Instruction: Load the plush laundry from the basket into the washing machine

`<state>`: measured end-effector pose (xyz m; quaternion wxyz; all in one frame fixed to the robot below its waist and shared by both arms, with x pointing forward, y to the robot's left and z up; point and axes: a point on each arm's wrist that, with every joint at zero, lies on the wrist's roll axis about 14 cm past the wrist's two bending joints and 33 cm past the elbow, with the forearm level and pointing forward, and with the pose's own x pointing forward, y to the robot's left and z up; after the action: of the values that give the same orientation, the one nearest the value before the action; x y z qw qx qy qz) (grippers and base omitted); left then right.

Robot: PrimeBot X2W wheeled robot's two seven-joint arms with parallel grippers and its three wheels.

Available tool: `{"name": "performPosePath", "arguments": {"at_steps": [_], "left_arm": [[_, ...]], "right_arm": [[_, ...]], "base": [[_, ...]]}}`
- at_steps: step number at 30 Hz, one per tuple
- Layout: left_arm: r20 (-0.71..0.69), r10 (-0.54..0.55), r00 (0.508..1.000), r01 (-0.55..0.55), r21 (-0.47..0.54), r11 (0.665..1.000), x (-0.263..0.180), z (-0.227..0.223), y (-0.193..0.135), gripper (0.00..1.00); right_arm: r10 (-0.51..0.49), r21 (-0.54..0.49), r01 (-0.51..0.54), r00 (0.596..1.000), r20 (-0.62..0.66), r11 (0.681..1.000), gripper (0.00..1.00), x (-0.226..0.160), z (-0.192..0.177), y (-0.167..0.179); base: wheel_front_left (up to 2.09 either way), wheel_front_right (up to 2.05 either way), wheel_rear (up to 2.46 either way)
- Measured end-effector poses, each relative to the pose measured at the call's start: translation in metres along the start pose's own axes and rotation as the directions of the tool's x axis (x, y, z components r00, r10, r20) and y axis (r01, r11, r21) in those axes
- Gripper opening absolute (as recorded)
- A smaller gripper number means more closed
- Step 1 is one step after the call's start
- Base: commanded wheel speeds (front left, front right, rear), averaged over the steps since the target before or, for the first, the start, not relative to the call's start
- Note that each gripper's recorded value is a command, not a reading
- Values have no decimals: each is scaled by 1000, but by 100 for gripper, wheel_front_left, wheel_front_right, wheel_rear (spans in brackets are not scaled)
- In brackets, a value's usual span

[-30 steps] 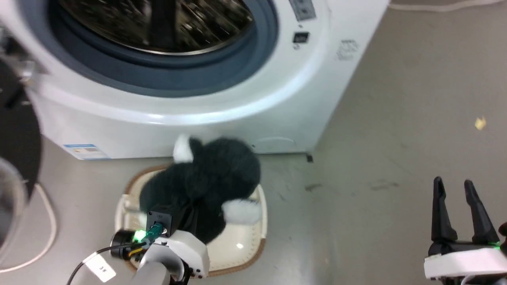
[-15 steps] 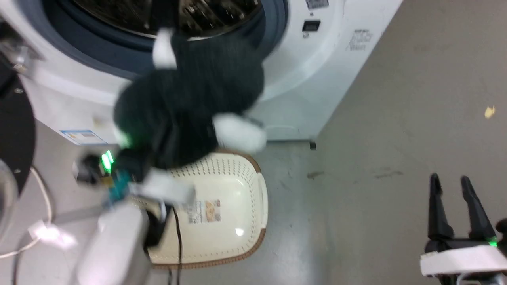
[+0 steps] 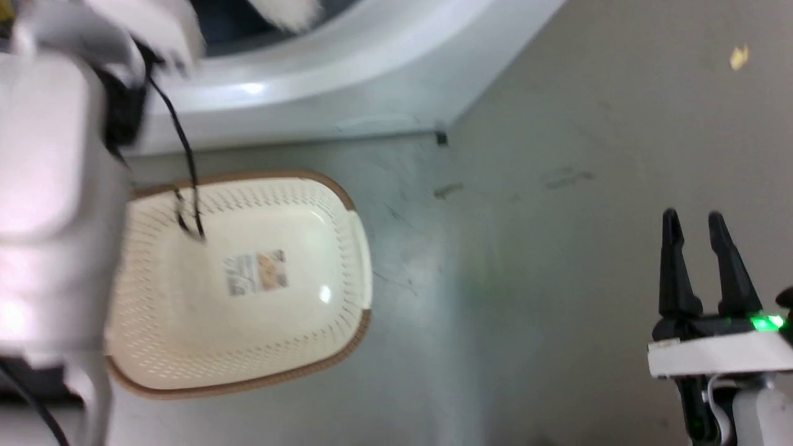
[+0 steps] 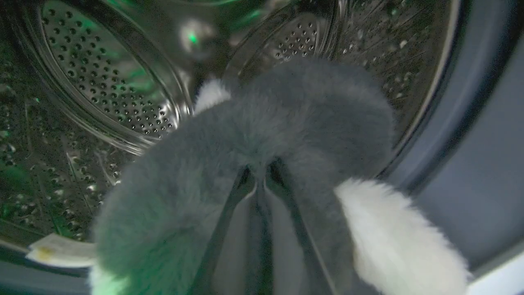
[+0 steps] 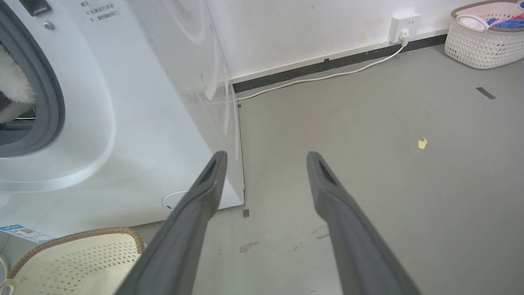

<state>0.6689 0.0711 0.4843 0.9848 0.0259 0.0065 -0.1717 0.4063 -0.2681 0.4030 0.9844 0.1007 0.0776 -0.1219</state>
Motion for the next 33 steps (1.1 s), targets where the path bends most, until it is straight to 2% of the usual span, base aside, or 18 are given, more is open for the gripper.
{"name": "performPosePath", "arguments": {"at_steps": [9,11,12,19,20,21,27,28,30,33], "left_arm": [[-37,86,996,-85,18,996,82,-14,35,0],[-89,90,992,-88,23,996,92,-31,36,0],[-152,85,985,-80,37,996,99,-53,33,0],[-260,48,965,-35,56,998,102,-102,19,0],[-260,48,965,-35,56,998,102,-102,19,56],[-252,52,966,-34,75,997,99,-100,22,100],[-198,50,979,-33,90,995,93,-77,23,100],[-129,35,991,-25,79,997,78,-52,17,100],[-129,35,991,-25,79,997,71,-51,16,100],[-102,19,995,-14,54,998,34,-43,7,100]], "right_arm": [[-59,1,59,997,-48,998,100,14,-20,-19],[-74,-4,74,995,-66,997,100,12,-25,-24],[-90,-11,89,993,-81,996,100,10,-30,-29],[-109,-23,107,990,-92,994,100,12,-34,-36],[-109,-23,107,990,-92,994,100,12,-34,-36],[-103,-23,101,991,-86,995,100,13,-32,-34],[-90,-40,88,994,-55,995,100,14,-21,-31],[-71,-45,71,997,-6,996,100,12,-3,-26],[-59,-49,60,998,5,997,100,11,2,-23],[-8,-70,11,999,54,998,100,5,22,-7]], "base": [[0,0,0],[0,0,0],[0,0,0],[0,0,0],[0,0,0],[0,0,0],[0,0,0],[0,0,0],[0,0,0],[0,0,0]]}}
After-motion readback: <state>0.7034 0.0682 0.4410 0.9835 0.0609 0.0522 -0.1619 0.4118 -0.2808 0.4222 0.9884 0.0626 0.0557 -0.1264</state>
